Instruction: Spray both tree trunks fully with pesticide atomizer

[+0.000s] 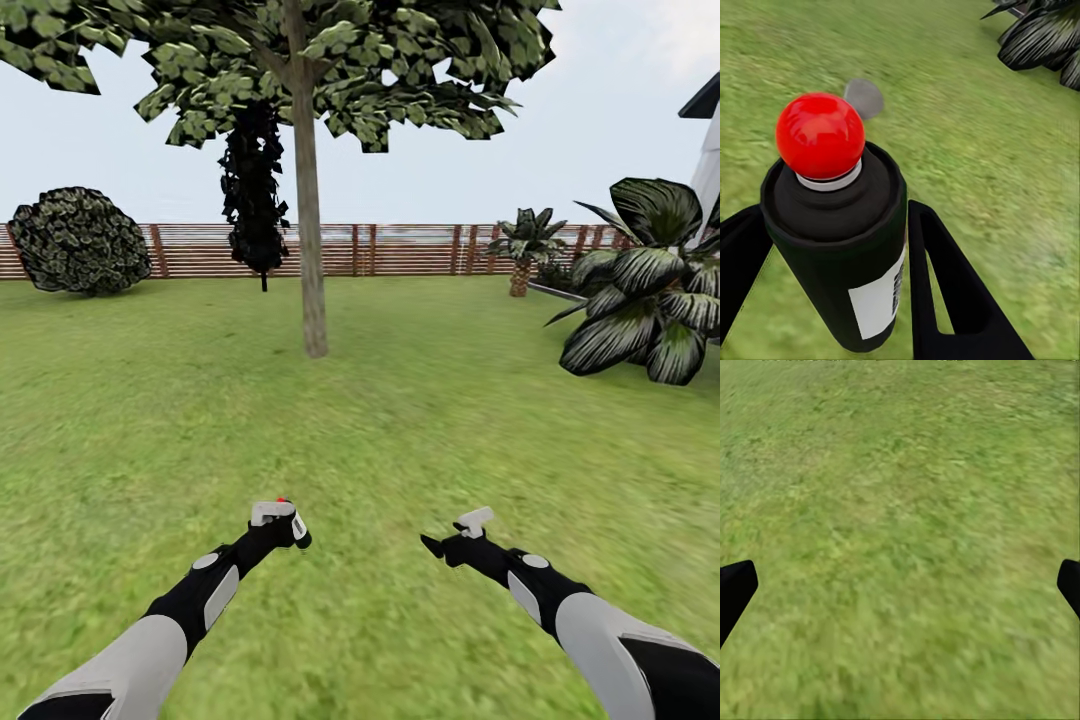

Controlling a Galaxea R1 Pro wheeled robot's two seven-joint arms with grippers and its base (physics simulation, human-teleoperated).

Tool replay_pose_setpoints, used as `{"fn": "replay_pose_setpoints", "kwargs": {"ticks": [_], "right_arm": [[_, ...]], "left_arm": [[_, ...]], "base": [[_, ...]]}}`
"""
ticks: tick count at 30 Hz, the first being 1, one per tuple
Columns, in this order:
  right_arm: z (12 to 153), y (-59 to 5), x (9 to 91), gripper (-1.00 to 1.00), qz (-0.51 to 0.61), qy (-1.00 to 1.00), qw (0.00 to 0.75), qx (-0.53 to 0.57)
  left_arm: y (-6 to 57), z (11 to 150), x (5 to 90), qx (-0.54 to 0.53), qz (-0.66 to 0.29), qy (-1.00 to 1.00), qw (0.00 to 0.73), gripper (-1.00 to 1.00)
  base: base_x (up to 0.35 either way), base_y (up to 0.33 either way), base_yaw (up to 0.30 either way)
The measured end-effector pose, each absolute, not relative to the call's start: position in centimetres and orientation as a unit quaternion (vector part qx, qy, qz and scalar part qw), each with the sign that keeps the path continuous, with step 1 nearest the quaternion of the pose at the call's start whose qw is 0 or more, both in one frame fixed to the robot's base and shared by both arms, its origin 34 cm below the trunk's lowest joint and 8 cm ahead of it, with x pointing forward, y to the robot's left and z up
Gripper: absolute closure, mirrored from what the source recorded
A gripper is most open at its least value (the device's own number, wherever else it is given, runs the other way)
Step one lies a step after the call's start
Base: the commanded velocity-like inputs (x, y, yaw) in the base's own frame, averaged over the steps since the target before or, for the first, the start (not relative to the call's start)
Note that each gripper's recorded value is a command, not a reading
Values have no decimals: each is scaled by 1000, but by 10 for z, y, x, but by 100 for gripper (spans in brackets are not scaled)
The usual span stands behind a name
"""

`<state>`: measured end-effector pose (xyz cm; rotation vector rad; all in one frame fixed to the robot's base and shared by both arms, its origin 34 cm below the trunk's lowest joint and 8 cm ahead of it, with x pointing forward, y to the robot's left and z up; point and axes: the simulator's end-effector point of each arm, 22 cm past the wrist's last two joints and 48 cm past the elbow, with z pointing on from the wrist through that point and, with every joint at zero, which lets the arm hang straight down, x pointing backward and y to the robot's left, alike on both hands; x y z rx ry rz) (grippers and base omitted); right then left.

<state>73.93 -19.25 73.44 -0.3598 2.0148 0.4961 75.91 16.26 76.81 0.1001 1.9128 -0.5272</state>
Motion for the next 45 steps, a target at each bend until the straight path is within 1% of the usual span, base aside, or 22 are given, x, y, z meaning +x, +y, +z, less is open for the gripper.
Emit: {"fn": "replay_pose_setpoints", "kwargs": {"ticks": [19, 27, 38, 45], "right_arm": [[731, -192, 739, -100, 205, 833, 492, -147], [726, -208, 746, -100, 169, 842, 497, -127], [726, -210, 746, -100, 165, 843, 497, -124], [727, -191, 746, -100, 177, 840, 497, -126]], "left_arm": [[163, 765, 759, 41, -222, 808, 544, 100], [163, 765, 759, 41, -223, 808, 544, 100], [163, 765, 759, 41, -223, 808, 544, 100], [163, 765, 759, 41, -223, 808, 544, 100]], "base": [[350, 121, 0], [350, 125, 0], [350, 128, 0], [349, 126, 0]]}}
